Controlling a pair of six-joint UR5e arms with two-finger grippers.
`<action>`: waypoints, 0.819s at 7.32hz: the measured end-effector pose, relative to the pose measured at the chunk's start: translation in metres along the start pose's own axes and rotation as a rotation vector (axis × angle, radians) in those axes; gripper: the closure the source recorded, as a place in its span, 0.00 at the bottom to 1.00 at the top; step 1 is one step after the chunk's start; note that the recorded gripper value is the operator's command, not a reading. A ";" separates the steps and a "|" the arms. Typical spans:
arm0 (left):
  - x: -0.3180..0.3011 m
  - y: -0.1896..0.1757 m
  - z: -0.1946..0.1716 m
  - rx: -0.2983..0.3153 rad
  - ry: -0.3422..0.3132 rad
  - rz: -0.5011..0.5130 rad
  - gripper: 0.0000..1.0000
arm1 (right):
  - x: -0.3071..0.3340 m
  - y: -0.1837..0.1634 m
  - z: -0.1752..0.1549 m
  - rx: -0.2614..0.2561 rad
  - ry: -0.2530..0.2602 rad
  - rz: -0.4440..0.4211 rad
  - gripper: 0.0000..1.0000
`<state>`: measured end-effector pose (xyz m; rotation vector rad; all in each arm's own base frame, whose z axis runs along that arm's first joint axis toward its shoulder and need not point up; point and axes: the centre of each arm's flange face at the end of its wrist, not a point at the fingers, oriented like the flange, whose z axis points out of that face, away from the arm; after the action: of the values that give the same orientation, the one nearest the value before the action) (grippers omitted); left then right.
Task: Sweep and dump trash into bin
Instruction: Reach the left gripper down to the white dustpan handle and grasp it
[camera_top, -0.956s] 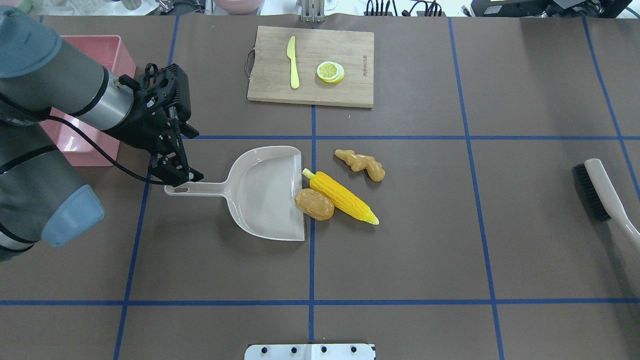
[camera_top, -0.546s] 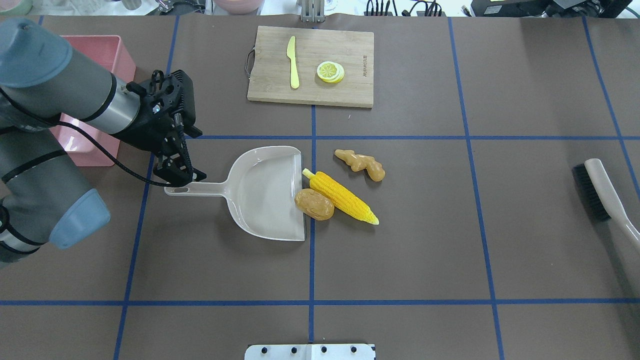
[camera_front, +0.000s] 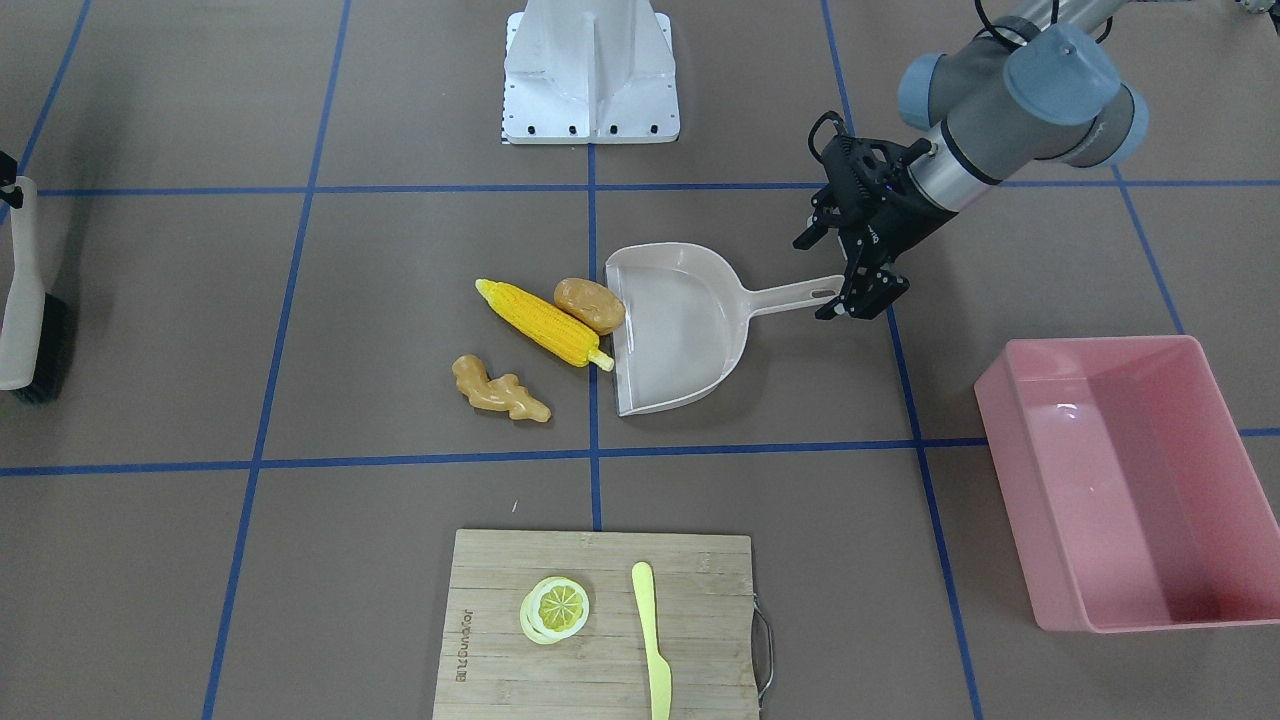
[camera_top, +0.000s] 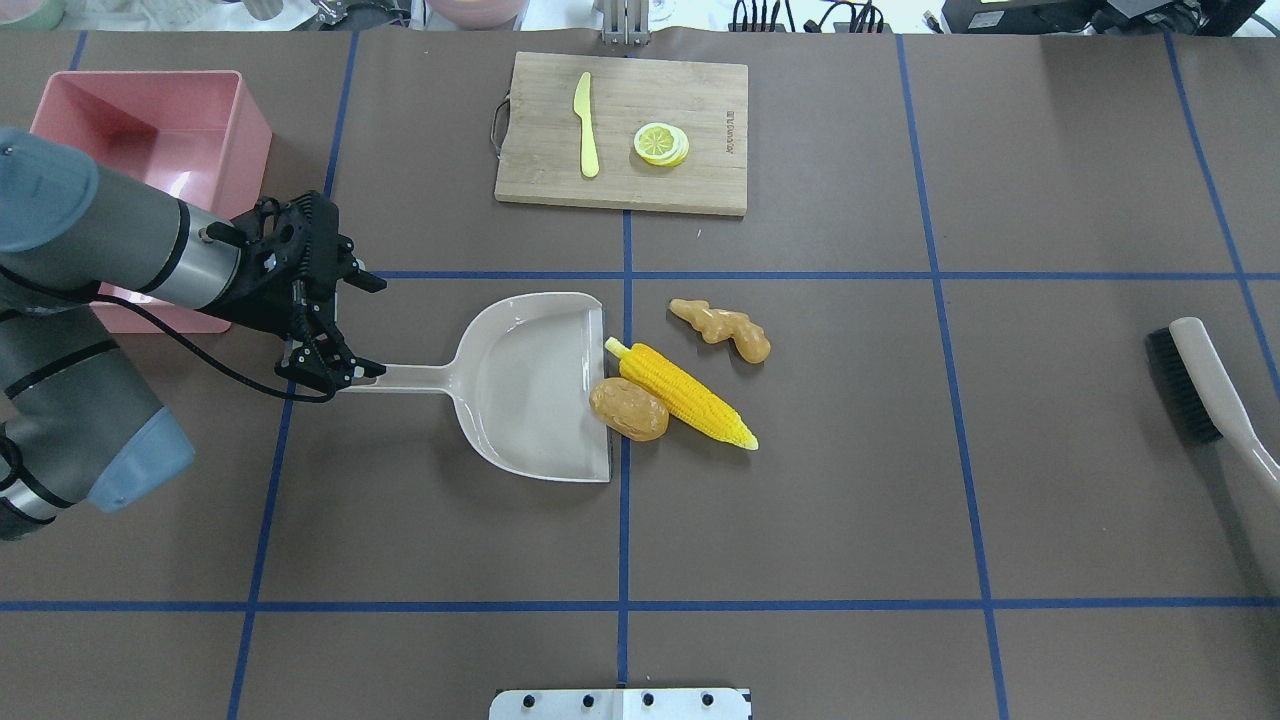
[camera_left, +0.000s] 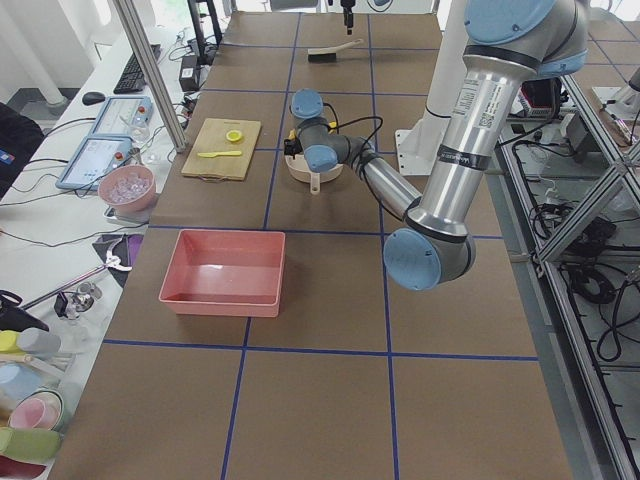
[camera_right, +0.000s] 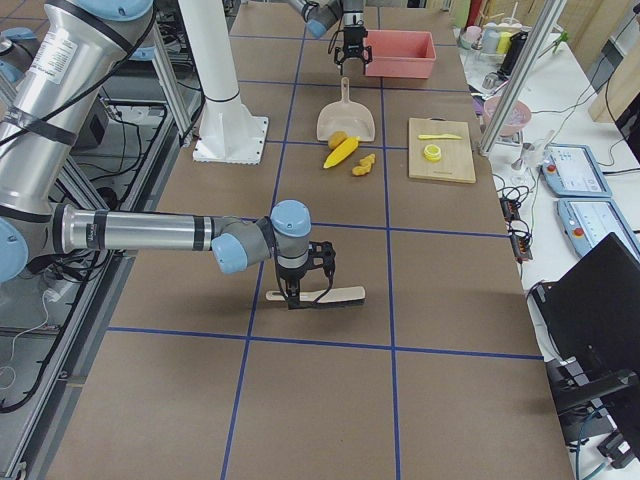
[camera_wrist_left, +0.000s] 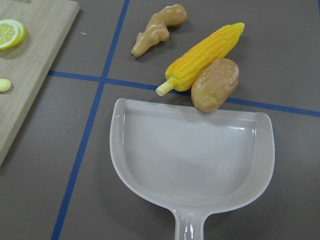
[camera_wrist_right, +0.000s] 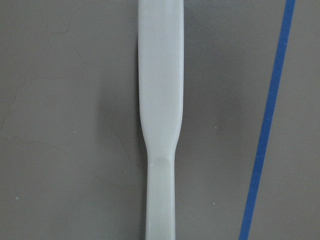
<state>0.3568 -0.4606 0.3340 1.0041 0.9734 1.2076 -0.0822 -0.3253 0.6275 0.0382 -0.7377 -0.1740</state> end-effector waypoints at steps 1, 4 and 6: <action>0.000 0.010 0.007 0.033 0.001 -0.009 0.03 | 0.007 0.003 0.016 0.019 -0.008 0.012 0.00; 0.012 0.029 0.034 0.136 0.031 -0.060 0.07 | 0.000 0.009 0.039 0.040 -0.065 0.070 0.00; 0.019 0.036 0.049 0.153 0.051 -0.077 0.03 | -0.004 0.014 0.049 0.014 -0.065 0.065 0.16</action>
<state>0.3965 -0.4430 0.3812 1.0495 1.1483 1.1129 -0.1159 -0.3093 0.6622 0.0225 -0.8037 -0.1087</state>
